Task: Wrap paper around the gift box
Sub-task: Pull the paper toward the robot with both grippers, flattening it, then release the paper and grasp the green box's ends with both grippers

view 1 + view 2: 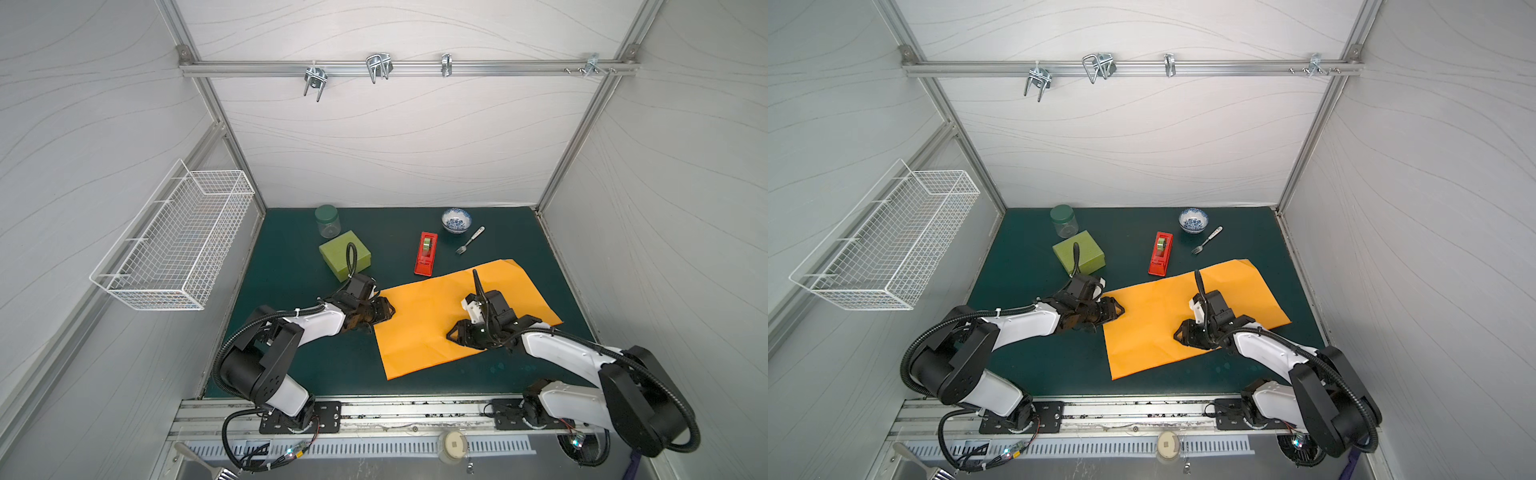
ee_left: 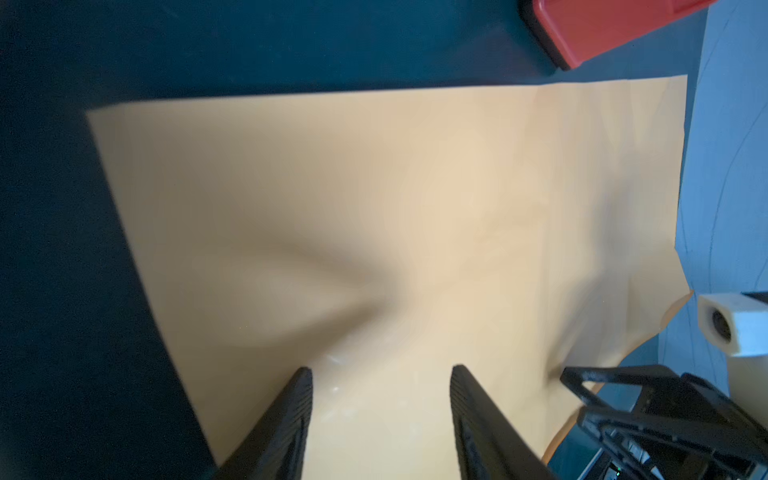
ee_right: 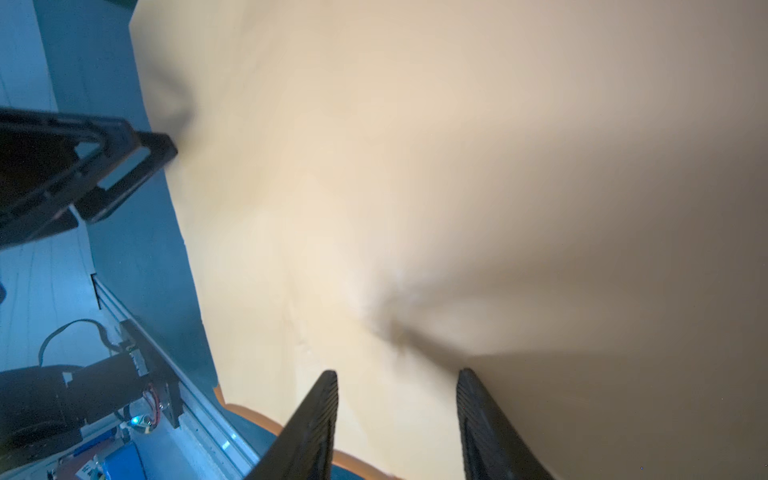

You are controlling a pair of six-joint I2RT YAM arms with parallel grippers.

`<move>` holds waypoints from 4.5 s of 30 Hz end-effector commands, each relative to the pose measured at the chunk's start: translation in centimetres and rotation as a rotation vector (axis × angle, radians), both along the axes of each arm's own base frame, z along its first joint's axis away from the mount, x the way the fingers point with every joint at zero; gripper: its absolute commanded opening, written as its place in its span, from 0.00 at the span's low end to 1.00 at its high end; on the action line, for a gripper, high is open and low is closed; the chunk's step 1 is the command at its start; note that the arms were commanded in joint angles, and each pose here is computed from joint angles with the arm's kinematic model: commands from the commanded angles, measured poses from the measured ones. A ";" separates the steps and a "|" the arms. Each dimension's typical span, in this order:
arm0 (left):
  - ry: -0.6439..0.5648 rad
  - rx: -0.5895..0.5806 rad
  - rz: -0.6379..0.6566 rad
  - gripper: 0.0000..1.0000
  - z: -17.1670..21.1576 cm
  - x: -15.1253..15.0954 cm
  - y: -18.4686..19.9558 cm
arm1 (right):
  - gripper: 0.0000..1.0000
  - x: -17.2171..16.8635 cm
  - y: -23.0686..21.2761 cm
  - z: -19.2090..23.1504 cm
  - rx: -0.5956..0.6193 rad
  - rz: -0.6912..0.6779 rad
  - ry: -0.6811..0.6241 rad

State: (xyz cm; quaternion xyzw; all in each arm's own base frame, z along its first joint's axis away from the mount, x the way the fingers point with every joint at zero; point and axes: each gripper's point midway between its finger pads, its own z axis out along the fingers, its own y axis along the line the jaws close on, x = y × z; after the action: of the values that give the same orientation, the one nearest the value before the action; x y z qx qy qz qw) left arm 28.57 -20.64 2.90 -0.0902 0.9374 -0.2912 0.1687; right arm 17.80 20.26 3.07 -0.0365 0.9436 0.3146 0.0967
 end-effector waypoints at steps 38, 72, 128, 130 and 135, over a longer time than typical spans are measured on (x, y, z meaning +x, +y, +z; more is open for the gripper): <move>-0.124 0.020 0.080 0.75 5.0 -1.2 4.9 | 0.45 -9.0 7.9 -0.4 -0.010 0.528 0.009; -0.068 -0.001 -0.094 0.65 2.3 -0.9 -2.9 | 0.61 5.4 -1.7 2.1 -0.039 -0.032 -0.108; -0.178 0.027 0.425 0.79 6.6 19.6 17.1 | 0.90 24.7 22.8 11.1 0.261 0.097 -0.489; -0.175 -0.002 0.383 0.77 6.2 19.9 16.2 | 0.89 25.3 22.7 10.7 0.264 0.094 -0.482; -0.163 -0.022 0.270 0.69 5.5 19.4 13.5 | 0.89 27.3 21.8 10.4 0.242 0.094 -0.487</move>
State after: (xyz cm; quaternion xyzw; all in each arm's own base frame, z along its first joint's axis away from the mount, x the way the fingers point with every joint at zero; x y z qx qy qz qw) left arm 47.55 -4.66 7.44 -0.2446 0.8927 -0.2529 0.2816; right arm 44.03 42.09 13.37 -0.1377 0.8477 0.4072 0.3110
